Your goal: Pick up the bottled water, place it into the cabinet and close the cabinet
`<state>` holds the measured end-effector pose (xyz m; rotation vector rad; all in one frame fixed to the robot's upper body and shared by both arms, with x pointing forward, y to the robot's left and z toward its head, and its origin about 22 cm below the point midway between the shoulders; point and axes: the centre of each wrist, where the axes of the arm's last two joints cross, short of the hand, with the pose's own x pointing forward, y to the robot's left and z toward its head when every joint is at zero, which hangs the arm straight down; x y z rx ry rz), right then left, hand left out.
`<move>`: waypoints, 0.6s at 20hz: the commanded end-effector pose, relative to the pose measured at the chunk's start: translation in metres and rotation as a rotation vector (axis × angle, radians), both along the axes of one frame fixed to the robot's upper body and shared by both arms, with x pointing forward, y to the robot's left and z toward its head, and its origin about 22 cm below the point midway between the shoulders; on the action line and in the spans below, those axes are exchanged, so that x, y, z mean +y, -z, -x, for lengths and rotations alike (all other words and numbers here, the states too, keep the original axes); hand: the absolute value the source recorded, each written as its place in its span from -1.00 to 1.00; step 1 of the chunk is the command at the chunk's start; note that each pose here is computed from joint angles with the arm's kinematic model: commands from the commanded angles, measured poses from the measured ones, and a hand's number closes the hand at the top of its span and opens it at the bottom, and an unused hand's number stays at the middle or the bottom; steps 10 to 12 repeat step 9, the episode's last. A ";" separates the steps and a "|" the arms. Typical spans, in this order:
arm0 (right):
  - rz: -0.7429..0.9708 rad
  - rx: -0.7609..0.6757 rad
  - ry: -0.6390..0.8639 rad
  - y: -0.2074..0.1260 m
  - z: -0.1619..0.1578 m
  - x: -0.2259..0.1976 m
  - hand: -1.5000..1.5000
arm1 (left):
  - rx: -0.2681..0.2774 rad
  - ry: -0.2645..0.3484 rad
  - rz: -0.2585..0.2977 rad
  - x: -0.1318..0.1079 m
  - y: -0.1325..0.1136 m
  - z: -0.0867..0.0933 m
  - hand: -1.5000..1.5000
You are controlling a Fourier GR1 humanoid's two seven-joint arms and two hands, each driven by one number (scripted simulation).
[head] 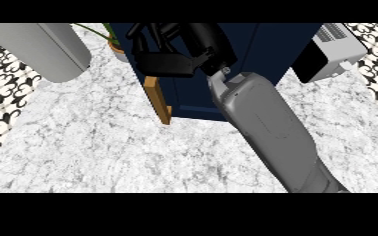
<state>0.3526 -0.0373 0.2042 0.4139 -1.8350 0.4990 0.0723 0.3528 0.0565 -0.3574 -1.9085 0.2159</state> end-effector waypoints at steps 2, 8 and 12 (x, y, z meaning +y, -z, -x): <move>0.050 0.103 0.186 0.025 -0.039 -0.025 1.00 | -0.009 0.031 0.010 -0.005 -0.002 -0.003 1.00; 0.038 0.104 0.200 0.032 -0.046 -0.026 1.00 | -0.027 0.019 0.007 0.001 -0.003 -0.014 1.00; 0.040 0.114 0.189 0.022 -0.050 -0.030 1.00 | -0.022 0.039 0.007 -0.009 -0.001 -0.010 1.00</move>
